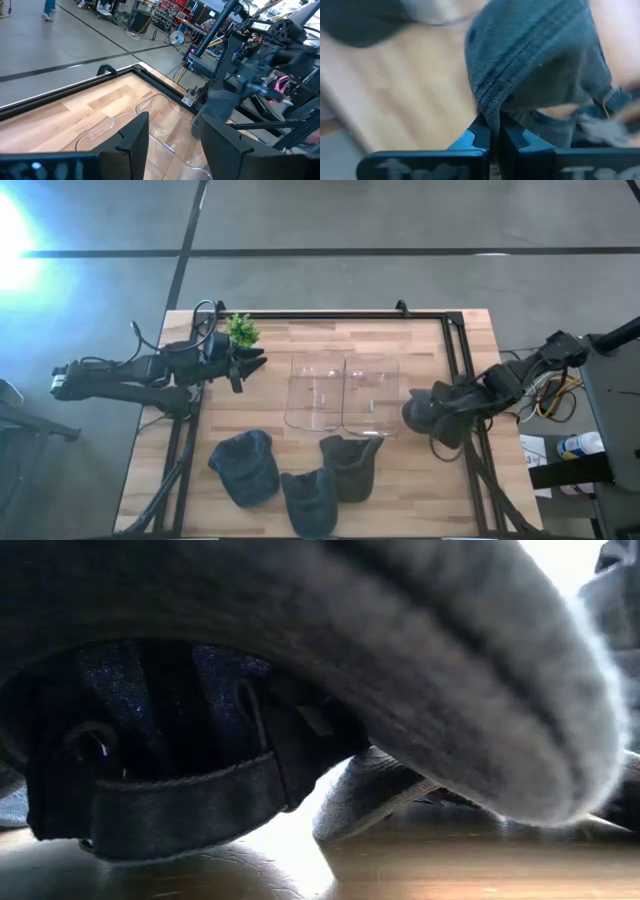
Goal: Pick & Place hat
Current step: Put the right black cap into the right transparent bin
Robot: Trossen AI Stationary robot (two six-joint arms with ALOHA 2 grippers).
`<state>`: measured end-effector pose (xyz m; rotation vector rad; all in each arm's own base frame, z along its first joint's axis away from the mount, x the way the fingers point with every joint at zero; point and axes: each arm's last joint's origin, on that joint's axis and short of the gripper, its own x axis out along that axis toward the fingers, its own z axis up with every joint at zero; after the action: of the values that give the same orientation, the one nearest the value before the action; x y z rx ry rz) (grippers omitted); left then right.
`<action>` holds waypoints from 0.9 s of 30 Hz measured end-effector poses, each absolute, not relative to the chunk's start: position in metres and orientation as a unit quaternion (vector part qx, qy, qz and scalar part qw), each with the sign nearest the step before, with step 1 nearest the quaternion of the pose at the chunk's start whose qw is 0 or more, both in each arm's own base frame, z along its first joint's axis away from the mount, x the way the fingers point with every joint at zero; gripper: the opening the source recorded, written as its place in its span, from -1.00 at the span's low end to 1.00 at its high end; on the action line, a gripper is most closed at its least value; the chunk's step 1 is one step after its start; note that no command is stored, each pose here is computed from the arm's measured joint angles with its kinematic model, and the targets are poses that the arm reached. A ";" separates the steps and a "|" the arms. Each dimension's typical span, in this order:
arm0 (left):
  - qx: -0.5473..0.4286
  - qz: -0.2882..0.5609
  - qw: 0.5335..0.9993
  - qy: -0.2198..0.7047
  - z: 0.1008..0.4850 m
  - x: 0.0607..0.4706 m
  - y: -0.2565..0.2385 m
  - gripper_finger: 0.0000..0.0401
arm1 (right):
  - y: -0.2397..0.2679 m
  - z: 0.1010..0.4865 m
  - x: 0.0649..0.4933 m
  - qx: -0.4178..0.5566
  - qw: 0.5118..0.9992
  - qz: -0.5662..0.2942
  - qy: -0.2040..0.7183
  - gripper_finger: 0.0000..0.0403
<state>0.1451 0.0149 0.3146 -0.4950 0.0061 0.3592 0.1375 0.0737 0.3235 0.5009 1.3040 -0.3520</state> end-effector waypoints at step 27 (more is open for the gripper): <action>-0.236 0.177 0.956 0.005 0.314 0.145 0.015 -0.18 | 0.164 0.216 0.162 0.419 0.716 0.012 0.559 -0.96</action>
<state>0.1453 0.0149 0.3144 -0.4784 0.0095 0.3597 0.1616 0.1636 0.2158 0.9272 1.2373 0.0256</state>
